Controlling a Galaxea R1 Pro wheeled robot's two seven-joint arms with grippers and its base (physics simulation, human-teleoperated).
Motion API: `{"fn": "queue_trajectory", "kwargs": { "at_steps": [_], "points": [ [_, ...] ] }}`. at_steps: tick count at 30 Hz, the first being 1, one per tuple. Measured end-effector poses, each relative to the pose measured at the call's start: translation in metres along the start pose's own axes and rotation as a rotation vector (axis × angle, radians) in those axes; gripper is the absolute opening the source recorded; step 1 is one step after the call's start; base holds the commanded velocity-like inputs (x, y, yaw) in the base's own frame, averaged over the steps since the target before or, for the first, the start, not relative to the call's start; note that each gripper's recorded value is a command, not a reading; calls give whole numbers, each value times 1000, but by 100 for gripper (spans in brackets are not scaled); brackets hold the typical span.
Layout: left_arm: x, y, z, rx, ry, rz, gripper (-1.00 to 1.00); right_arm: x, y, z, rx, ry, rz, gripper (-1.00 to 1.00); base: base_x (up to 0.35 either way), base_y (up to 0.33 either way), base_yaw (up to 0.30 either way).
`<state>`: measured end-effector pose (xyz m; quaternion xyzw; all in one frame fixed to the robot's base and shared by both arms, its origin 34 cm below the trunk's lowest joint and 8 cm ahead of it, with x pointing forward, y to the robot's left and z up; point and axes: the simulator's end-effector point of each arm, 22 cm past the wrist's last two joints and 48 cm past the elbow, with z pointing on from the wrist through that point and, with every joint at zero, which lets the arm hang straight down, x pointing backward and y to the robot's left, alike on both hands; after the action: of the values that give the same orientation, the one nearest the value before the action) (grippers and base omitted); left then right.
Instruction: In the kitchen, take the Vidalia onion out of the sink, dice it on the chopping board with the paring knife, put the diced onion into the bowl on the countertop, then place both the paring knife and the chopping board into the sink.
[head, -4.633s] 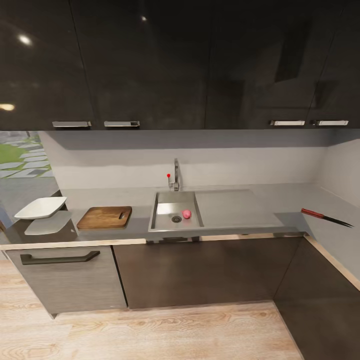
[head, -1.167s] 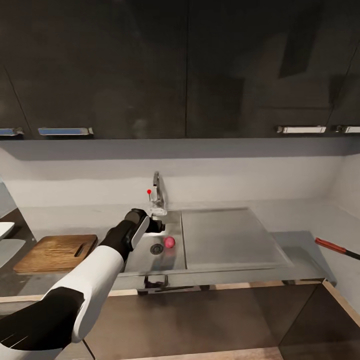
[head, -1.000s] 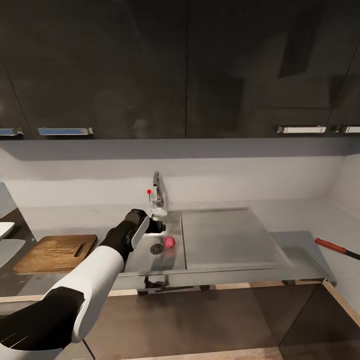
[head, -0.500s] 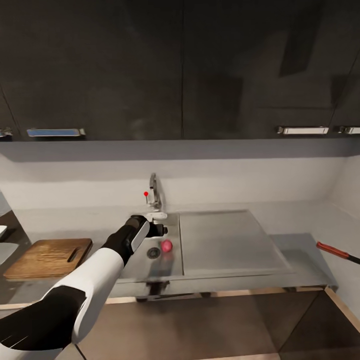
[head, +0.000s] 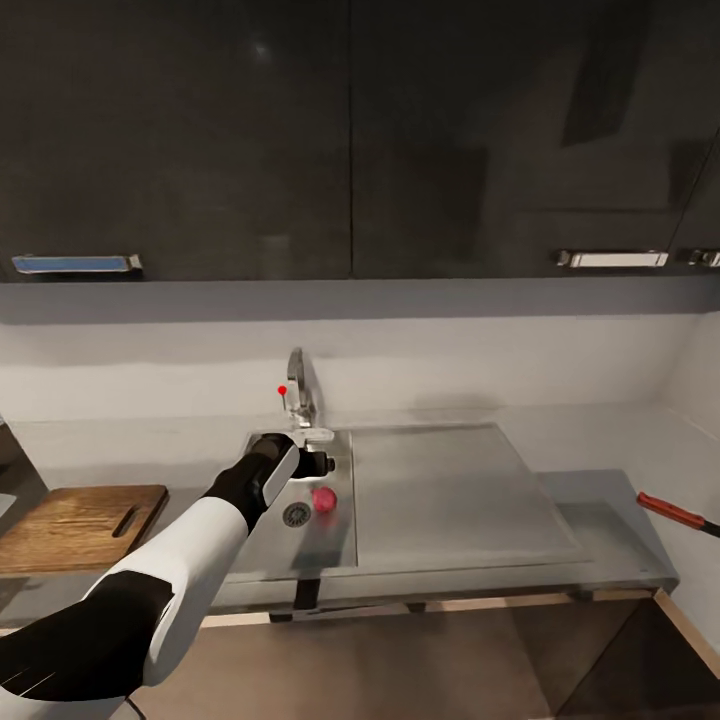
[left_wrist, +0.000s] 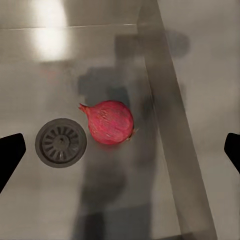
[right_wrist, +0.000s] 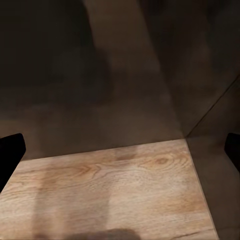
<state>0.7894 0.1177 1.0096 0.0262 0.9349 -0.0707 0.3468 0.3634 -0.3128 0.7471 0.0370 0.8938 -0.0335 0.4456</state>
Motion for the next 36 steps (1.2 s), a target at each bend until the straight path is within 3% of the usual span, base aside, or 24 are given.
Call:
{"fn": "queue_trajectory", "kwargs": {
  "at_steps": [20,36],
  "points": [
    [8,4,9,-7,18,-2,100,7,0,-1,-1,19,-2,100,17,-7,0],
    [40,12,28,-22,90,-4,100,14,0,-2,-1,40,-4,100,42,-31,0]
  ]
}}
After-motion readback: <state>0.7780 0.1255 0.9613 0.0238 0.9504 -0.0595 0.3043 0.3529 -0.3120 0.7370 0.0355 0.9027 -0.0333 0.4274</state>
